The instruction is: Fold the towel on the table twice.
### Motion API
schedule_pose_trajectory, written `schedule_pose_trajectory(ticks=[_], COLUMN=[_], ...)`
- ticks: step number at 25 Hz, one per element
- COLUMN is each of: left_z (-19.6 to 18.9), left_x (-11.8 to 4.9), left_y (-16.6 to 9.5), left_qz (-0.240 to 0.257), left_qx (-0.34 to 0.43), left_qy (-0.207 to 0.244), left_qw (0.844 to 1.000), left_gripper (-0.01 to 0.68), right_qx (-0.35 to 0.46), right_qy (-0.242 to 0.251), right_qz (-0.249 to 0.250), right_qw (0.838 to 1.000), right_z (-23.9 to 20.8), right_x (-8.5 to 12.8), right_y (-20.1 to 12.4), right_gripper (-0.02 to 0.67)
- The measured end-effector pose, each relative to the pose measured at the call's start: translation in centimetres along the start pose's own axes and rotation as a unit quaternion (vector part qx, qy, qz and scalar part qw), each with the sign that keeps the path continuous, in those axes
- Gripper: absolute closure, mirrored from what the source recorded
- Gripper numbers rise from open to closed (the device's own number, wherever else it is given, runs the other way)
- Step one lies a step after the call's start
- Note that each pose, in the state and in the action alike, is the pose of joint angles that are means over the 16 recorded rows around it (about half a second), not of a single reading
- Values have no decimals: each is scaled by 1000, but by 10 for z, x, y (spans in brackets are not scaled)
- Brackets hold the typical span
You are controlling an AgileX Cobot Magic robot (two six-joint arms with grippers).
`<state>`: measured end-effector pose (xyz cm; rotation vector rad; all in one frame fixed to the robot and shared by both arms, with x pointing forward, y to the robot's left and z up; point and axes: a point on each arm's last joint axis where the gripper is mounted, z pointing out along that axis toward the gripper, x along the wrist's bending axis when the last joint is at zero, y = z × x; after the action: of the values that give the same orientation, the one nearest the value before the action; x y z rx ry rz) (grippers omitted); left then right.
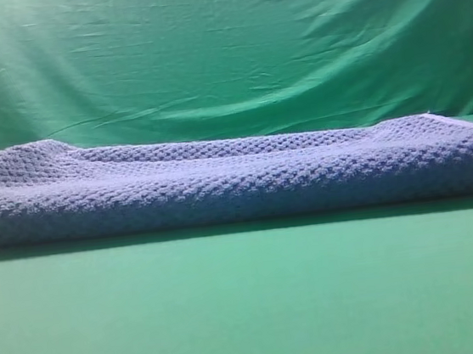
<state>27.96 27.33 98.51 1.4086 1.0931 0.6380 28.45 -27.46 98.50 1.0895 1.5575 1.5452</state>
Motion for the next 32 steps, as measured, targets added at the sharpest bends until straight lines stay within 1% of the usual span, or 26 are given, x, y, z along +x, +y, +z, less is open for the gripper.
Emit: schedule_pose_trajectory(ticks=[13, 23, 32], left_z=[9, 10, 9], left_x=[12, 14, 14], left_y=[-27, -29, -29], left_qz=[53, 110, 151], left_qx=[33, 39, 45], left_qy=[33, 37, 35], left_qw=[998, 993, 987], left_gripper=[673, 673, 673], right_qx=[54, 112, 120], right_qy=[-5, 1, 2], right_qz=[-23, -25, -25], right_qw=[998, 993, 992], right_z=[4, 3, 2], right_x=[-3, -2, -2], right_y=[-26, -38, -39], right_gripper=[649, 649, 649])
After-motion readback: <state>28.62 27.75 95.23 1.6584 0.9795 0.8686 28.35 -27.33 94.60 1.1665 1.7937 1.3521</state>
